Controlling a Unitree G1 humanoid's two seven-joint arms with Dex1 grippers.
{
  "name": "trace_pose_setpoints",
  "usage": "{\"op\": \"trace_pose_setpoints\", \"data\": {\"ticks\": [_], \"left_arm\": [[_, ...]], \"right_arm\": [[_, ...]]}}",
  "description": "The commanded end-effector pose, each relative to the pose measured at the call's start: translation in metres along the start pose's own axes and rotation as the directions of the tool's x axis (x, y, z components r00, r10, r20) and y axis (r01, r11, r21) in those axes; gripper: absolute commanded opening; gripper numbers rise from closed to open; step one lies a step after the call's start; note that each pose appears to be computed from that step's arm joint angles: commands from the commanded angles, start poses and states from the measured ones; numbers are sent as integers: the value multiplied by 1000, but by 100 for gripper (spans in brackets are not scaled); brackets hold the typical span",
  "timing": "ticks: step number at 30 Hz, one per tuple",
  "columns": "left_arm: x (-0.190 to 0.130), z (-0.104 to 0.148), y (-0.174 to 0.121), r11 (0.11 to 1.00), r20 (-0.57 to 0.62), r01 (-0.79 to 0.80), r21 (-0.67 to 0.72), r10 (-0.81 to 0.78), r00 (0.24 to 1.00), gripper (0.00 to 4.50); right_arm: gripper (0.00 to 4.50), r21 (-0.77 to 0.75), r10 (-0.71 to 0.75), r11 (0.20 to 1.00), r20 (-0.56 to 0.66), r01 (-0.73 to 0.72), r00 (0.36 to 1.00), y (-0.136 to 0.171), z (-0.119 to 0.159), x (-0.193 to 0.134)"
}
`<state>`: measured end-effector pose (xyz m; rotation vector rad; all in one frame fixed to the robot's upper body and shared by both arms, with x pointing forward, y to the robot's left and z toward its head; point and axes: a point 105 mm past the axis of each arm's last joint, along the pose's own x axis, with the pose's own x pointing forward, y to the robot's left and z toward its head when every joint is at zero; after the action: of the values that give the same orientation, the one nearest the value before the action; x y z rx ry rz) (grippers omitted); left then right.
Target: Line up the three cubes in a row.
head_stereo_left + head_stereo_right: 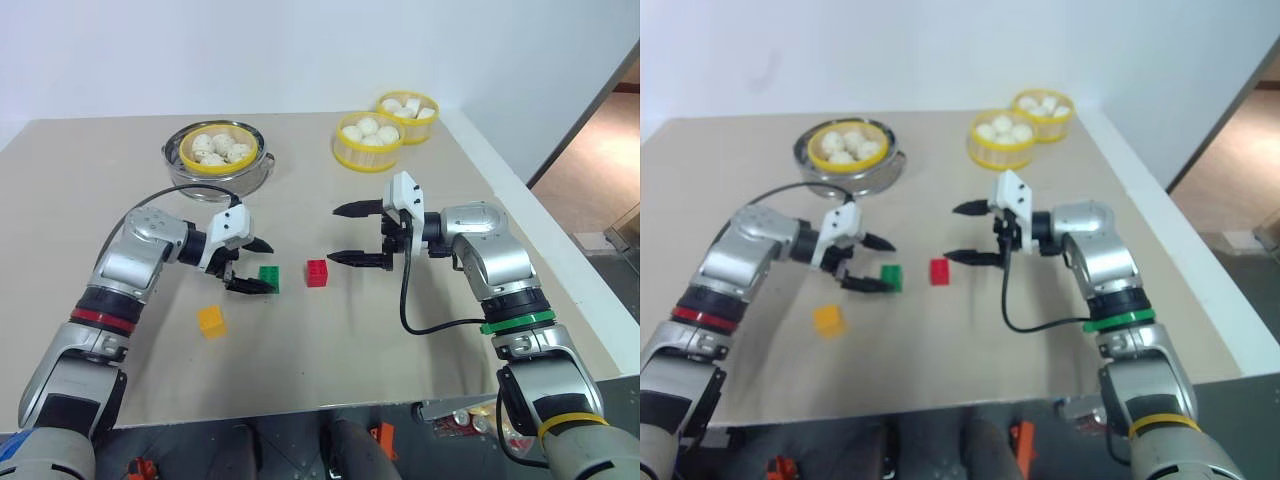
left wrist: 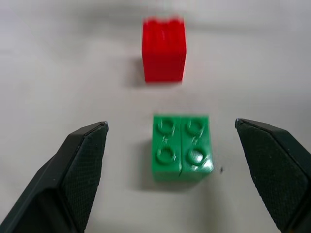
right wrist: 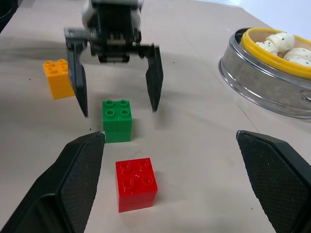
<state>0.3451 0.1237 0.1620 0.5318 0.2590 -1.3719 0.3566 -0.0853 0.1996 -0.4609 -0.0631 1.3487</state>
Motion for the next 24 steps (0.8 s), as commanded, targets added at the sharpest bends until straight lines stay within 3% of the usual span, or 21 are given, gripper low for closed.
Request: {"op": "trace_pose_setpoints", "data": {"ticks": [1,5,10,17,24], "left_arm": [[-17,27,-2,998,112,-67,-21,69,991,434],[-31,46,-7,984,226,-151,-99,170,959,434],[-52,50,-29,938,331,-286,-195,337,881,434],[-69,-8,-86,870,203,-384,-309,455,867,434],[-76,-30,-87,827,160,-464,-318,529,833,434]], "right_arm": [[450,-52,-6,999,12,6,1000,-3,11,-4],[450,-52,-6,999,8,7,1000,-4,10,-6],[450,-54,-4,999,-5,4,1000,-4,8,-8],[450,-54,14,998,-9,-14,1000,-4,5,-5],[450,-60,27,998,-5,-27,1000,-5,6,0]]}}
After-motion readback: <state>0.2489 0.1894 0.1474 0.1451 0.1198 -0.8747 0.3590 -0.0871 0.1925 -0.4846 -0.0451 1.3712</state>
